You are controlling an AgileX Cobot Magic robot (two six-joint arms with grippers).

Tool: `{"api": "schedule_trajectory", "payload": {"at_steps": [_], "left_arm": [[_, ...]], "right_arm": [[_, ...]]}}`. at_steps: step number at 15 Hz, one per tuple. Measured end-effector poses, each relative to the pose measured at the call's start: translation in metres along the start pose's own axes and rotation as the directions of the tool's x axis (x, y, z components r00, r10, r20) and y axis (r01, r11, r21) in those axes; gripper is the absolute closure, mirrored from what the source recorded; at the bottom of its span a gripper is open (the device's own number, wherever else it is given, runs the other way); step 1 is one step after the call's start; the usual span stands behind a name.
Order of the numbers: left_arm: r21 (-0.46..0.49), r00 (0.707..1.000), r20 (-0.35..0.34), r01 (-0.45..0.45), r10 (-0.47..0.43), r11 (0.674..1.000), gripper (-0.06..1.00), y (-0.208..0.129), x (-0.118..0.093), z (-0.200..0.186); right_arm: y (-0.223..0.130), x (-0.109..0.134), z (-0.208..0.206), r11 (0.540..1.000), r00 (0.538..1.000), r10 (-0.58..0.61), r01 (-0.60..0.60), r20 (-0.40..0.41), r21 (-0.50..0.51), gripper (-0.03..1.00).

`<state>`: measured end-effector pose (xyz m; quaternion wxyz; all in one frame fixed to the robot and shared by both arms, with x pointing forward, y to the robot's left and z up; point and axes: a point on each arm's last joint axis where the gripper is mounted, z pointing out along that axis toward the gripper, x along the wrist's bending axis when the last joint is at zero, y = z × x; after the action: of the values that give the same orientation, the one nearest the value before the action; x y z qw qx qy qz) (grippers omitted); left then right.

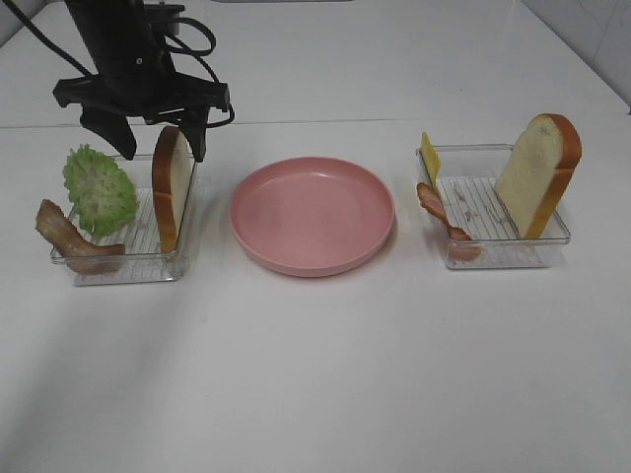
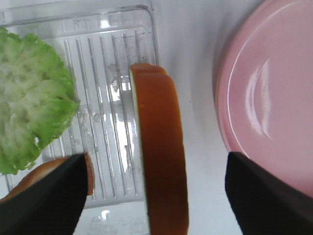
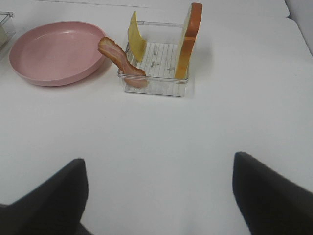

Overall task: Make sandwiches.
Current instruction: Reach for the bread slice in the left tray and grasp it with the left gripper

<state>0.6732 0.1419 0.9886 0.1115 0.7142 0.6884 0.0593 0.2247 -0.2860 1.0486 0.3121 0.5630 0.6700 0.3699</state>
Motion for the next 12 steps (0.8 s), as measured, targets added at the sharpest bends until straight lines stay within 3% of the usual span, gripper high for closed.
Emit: {"api": "schedule_trajectory", "payload": {"at_steps": [4, 6, 8, 12], "left_arm": [[0.025, 1.000, -0.007, 0.001, -0.001, 1.000, 0.29, 0.000, 0.000, 0.022], [0.024, 1.000, -0.007, 0.001, -0.001, 1.000, 0.42, 0.000, 0.000, 0.025], [0.012, 1.000, -0.004, 0.001, 0.000, 1.000, 0.74, 0.001, -0.001, 0.025], [0.014, 1.000, -0.005, 0.001, -0.001, 1.000, 0.74, 0.001, -0.001, 0.021]], "right_arm": [[0.000, 0.000, 0.000, 1.000, 1.000, 0.000, 0.000, 0.000, 0.000, 0.20], [0.000, 0.000, 0.000, 1.000, 1.000, 0.001, -0.001, -0.003, 0.000, 0.20], [0.000, 0.000, 0.000, 1.000, 1.000, 0.001, -0.001, -0.003, 0.000, 0.20], [0.000, 0.000, 0.000, 1.000, 1.000, 0.001, -0.001, -0.003, 0.000, 0.20]]}}
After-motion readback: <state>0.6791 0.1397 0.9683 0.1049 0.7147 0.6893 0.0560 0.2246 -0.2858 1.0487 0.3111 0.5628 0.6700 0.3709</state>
